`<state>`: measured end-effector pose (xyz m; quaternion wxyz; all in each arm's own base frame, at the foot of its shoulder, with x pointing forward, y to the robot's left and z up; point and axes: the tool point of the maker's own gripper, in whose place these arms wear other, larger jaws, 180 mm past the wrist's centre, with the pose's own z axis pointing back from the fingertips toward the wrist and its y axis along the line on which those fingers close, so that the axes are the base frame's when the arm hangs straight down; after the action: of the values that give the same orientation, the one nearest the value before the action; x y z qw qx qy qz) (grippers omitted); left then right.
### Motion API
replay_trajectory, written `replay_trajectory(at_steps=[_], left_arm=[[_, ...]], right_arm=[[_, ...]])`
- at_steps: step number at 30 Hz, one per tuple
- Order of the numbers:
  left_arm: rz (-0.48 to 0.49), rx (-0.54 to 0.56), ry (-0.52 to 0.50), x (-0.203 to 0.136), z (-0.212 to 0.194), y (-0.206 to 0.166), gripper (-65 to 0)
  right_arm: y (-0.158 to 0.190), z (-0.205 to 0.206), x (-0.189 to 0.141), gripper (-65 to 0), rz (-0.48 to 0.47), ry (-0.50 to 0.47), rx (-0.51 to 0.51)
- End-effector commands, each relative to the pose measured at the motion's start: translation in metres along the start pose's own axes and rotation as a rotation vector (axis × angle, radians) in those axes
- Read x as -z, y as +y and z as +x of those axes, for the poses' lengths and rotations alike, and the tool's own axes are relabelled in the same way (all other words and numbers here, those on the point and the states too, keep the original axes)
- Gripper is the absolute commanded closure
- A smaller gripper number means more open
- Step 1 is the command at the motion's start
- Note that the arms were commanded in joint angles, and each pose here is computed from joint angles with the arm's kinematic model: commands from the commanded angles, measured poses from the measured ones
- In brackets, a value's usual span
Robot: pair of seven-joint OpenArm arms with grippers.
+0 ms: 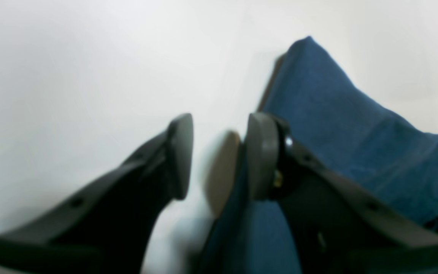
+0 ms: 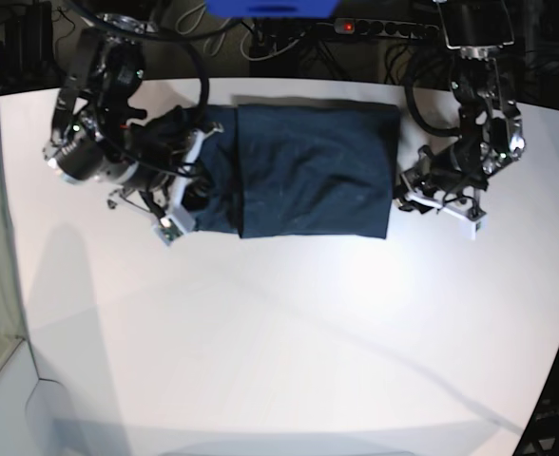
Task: Layout the t-shirt on the table in an organized manner, then fold the t-shirt properly
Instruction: 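Fold the strip end at the right gripper over toward the left gripper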
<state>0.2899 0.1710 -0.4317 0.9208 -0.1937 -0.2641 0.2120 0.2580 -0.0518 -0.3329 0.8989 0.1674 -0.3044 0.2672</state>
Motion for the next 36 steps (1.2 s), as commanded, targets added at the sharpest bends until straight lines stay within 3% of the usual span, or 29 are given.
replay_trajectory(at_steps=[1, 10, 16, 22, 25, 33, 36], left_arm=[[0.02, 0.002, 0.05, 0.0, -0.012, 0.004, -23.8], [0.016, -0.001, 0.062, 0.0, -0.015, 0.004, -23.8], [0.015, 0.002, 0.059, -0.001, -0.013, 0.004, -23.8], [0.019, 0.008, 0.05, -0.003, -0.009, 0.006, -23.8], [0.024, 0.004, 0.093, -0.007, -0.014, 0.008, -23.8], [0.12, -0.016, -0.052, -0.068, 0.025, 0.052, -23.8], [0.142, -0.008, -0.062, -0.075, 0.028, 0.06, -23.8]], right_arm=[[0.012, 0.023, -0.001, 0.0, 0.03, -0.075, -0.015], [0.072, 0.07, 0.011, 0.0, 0.176, -0.162, -0.182], [0.114, 0.079, 0.044, 0.0, 0.328, -0.151, -0.251], [0.127, 0.082, 0.068, 0.0, 0.397, -0.127, -0.259], [0.126, 0.087, 0.075, 0.0, 0.406, -0.122, -0.265], [0.118, 0.103, 0.077, 0.0, 0.391, -0.13, -0.292], [0.117, 0.106, 0.077, 0.0, 0.389, -0.134, -0.297]])
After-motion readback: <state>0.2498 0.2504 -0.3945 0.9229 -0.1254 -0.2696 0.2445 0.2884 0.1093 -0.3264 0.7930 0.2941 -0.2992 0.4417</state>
